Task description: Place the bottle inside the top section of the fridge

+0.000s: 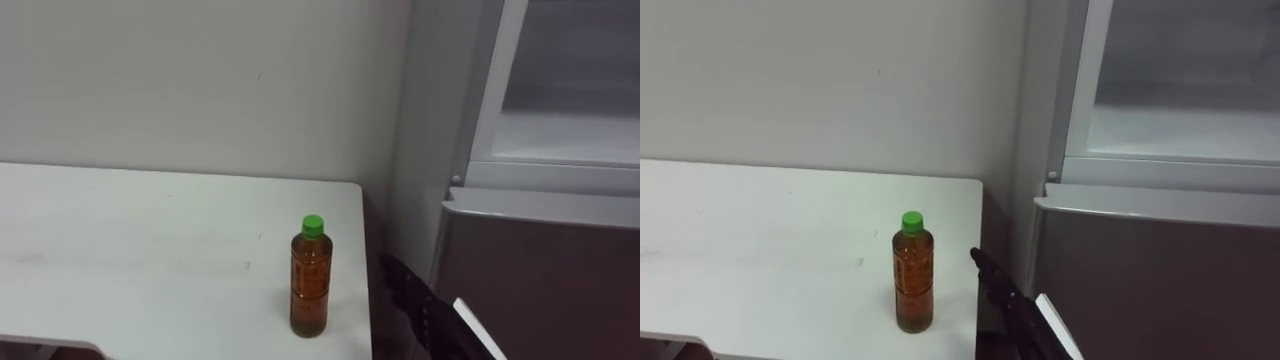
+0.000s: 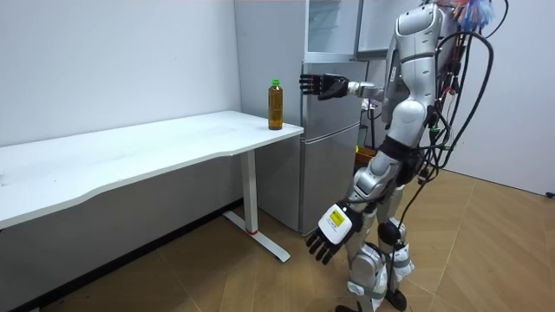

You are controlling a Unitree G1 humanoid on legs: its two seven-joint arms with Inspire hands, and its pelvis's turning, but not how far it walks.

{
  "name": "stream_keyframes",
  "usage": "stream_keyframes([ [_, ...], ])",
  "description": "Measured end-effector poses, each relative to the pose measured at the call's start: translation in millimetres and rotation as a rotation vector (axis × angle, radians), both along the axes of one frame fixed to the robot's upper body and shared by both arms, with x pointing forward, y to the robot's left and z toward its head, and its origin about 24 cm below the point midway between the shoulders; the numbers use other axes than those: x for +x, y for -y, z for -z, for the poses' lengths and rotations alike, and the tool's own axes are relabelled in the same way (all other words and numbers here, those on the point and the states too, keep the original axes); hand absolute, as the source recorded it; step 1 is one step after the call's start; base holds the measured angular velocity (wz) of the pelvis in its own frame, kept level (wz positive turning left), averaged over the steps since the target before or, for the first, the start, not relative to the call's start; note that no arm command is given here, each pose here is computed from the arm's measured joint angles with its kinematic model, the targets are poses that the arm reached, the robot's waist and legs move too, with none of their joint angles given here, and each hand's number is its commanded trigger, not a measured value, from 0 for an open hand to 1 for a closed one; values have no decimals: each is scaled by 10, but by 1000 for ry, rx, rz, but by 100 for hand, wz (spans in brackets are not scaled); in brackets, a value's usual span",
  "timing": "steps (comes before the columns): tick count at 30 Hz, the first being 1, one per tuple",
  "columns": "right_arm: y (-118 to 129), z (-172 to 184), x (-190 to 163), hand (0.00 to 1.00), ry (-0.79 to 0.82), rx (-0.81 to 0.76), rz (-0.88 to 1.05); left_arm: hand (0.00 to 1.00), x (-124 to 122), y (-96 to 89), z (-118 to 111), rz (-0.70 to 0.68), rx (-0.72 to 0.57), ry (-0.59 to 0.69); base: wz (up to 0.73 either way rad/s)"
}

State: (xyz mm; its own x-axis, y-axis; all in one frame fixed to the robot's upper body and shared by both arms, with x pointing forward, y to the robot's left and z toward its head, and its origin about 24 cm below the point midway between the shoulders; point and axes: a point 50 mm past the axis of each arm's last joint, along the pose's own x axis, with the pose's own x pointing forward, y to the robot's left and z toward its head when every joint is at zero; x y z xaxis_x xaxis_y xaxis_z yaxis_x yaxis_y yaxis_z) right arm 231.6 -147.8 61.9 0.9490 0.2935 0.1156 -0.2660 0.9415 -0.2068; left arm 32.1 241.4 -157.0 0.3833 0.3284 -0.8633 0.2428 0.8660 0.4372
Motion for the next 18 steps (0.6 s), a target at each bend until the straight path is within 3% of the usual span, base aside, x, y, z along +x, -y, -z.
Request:
stream_keyframes([
  [7,15,-122,96,0,38,112,46,0,67,-9,-12,10,6,19,13],
  [18,94,-70,138,0,38,129,167,0,8,-25,-7,-12,15,7,8],
])
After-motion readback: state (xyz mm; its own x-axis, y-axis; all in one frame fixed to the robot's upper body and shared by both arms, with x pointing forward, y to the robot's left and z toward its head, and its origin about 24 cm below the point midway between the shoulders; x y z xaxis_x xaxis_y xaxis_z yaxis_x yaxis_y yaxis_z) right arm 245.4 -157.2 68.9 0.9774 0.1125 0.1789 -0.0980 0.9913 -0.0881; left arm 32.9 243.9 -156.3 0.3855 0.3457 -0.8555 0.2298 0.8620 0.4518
